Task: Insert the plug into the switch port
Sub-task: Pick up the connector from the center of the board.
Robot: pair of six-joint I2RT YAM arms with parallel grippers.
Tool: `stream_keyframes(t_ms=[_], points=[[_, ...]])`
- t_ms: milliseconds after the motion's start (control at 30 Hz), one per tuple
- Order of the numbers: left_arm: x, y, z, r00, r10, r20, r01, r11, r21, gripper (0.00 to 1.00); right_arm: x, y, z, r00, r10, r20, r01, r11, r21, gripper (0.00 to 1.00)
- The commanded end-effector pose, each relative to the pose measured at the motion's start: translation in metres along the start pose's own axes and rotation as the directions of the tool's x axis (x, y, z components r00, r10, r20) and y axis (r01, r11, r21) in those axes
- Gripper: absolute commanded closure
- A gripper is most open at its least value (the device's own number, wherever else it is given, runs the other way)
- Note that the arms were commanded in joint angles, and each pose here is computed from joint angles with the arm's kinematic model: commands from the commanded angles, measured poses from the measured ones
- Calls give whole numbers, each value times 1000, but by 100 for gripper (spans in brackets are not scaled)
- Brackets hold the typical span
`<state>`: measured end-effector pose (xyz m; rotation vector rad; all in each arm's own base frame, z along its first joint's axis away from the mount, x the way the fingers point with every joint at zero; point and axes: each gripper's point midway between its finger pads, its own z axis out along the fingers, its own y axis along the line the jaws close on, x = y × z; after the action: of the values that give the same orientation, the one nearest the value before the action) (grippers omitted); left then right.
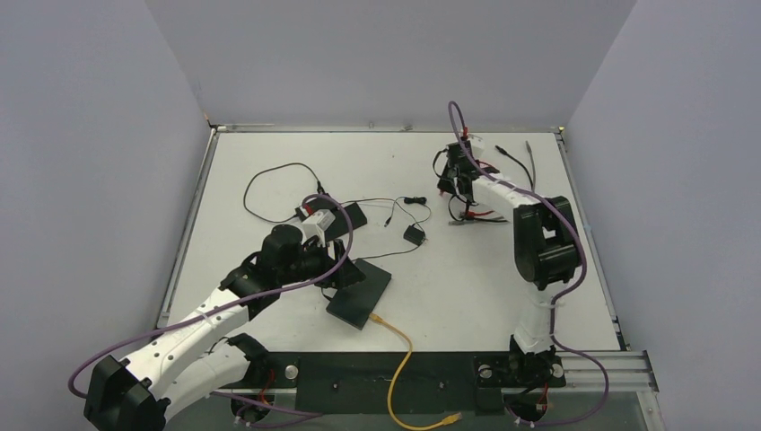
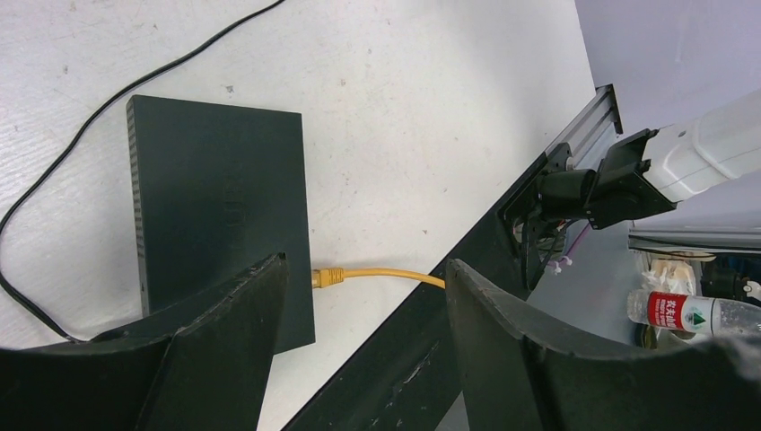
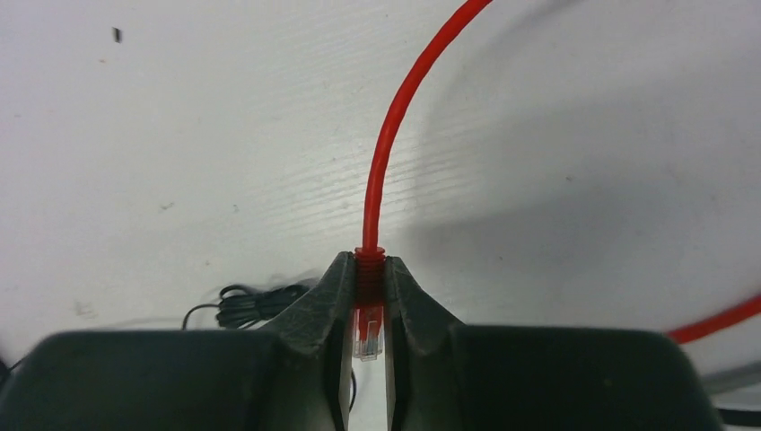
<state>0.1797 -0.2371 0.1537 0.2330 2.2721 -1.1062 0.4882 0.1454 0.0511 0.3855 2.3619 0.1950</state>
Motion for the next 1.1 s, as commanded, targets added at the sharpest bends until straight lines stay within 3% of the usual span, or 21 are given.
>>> stream_keyframes(t_ms=[0, 133, 533, 733, 1067], points=[[-24, -32, -8, 998, 39, 47, -44, 993, 106, 37, -63, 31, -65, 974, 37, 223, -14, 994, -105, 100], [-31, -47, -11, 997, 48, 55, -56, 985, 163, 37, -75, 37, -123, 944, 27, 328, 9, 994, -108, 100], [-63, -87, -27, 979, 110, 174, -156, 948, 276, 37, -32, 71, -241, 917, 4, 398, 90, 972, -218, 100], [-81, -104, -33, 960, 125, 252, -205, 924, 322, 37, -2, 89, -276, 917, 18, 398, 104, 954, -281, 100], [-94, -113, -43, 925, 123, 359, -251, 907, 337, 37, 48, 130, -307, 944, 131, 303, 25, 887, -462, 100]])
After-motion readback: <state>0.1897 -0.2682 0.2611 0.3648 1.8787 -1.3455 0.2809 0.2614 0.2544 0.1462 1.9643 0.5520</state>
